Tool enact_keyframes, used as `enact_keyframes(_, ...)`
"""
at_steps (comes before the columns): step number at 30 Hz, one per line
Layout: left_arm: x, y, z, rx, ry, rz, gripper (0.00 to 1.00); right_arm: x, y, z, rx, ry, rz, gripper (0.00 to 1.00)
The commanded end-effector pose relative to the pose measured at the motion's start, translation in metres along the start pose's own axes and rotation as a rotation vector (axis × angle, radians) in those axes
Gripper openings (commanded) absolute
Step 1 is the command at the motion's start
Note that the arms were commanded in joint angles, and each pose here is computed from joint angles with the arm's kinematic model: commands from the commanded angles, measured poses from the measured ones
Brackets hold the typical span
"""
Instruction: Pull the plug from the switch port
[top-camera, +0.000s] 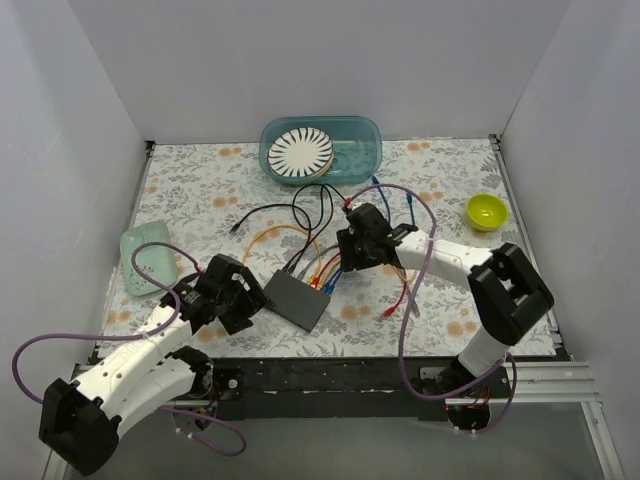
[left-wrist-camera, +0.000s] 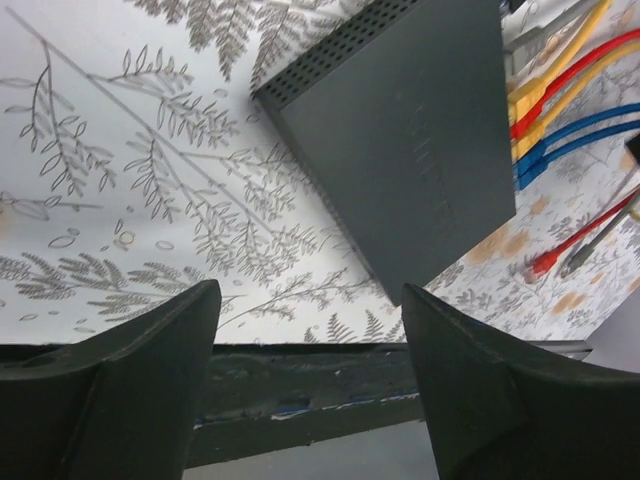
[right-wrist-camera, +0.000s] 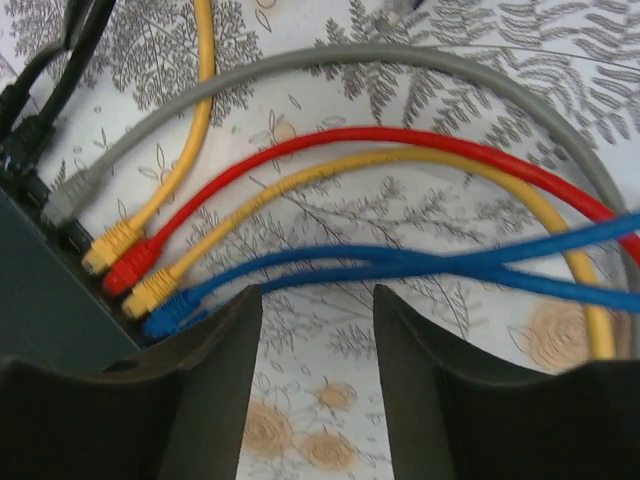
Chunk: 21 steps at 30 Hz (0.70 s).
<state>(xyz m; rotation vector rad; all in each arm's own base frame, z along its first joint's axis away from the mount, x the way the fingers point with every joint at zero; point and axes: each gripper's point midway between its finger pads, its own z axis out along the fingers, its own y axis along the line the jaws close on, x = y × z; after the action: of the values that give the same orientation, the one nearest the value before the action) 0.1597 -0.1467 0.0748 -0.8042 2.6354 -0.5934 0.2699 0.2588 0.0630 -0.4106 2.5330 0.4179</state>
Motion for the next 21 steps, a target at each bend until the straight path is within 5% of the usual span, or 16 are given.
enact_keyframes(1, 0.011, 0.014, -0.009, -0.004, 0.013, -0.016, 0.68, -0.019, 0.02, 0.027, -0.054, 0.016, 0.016, 0.49)
enact_keyframes(6, 0.016, 0.021, -0.007, -0.03, 0.033, -0.011, 0.45, -0.013, 0.02, 0.043, -0.047, 0.06, 0.019, 0.41)
enact_keyframes(9, 0.021, 0.02, -0.001, -0.04, 0.07, 0.01, 0.39, -0.009, 0.017, 0.044, -0.032, 0.077, 0.019, 0.4)
enact_keyframes(14, 0.001, 0.004, -0.005, -0.053, 0.002, 0.019, 0.45, -0.007, 0.024, 0.016, -0.062, 0.019, 0.031, 0.41)
enact_keyframes(17, -0.039, -0.016, -0.016, -0.093, -0.152, 0.042, 0.52, -0.005, 0.041, -0.011, -0.111, -0.028, 0.003, 0.44)
enact_keyframes(21, -0.047, -0.038, -0.001, -0.125, -0.116, 0.084, 0.52, 0.014, 0.043, -0.025, -0.109, -0.029, -0.024, 0.46)
